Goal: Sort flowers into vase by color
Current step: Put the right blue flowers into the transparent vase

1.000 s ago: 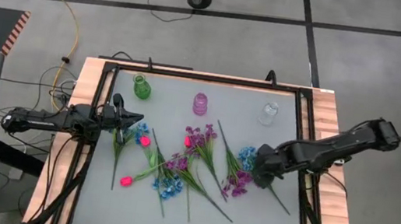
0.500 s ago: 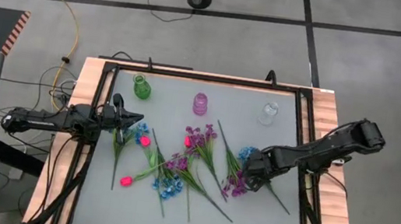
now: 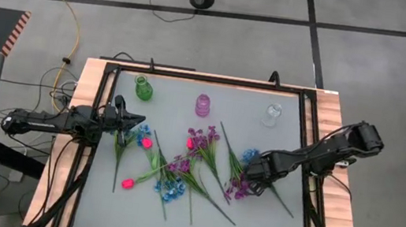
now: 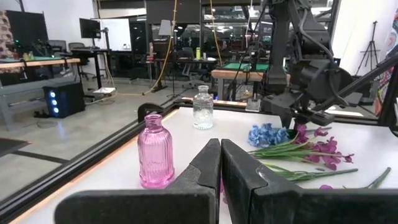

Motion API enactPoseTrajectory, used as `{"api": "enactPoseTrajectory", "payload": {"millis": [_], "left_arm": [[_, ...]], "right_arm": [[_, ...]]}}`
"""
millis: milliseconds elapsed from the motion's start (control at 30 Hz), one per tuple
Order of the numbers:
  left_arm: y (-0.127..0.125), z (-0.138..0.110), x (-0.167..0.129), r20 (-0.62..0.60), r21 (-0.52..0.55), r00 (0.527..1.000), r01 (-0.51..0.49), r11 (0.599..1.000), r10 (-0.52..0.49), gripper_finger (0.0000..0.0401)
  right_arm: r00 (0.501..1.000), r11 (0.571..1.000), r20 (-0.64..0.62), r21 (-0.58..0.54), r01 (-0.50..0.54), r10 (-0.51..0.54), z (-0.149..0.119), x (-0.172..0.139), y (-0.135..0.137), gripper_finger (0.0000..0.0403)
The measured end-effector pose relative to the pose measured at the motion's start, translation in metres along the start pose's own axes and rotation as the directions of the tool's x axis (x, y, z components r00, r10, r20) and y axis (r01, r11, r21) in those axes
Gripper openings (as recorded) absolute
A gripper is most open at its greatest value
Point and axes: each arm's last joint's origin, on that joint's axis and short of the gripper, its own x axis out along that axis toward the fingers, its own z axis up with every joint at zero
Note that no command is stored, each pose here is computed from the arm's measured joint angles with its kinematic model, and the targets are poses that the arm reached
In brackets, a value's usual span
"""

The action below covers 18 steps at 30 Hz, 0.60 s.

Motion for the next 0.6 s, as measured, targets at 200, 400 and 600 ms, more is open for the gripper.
{"api": "enactPoseTrajectory", "payload": {"millis": [200, 400, 600], "left_arm": [[0.0000, 0.0000, 0.0000, 0.000, 0.000, 1.000, 0.000, 1.000, 0.000, 0.0000], [0.0000, -0.0001, 0.0000, 0.000, 0.000, 1.000, 0.000, 1.000, 0.000, 0.0000], [0.0000, -0.0002, 0.0000, -0.001, 0.001, 1.000, 0.000, 1.000, 0.000, 0.0000]], "right_arm": [[1.000, 1.000, 0.001, 0.000, -0.001, 0.001, 0.0002, 0.0002, 0.0003, 0.0046], [1.000, 1.000, -0.012, 0.002, -0.011, 0.011, 0.0001, 0.0001, 0.0005, 0.0035], [0.996, 0.998, -0.055, 0.028, -0.065, 0.066, 0.0017, -0.0049, -0.0032, 0.0046]]}}
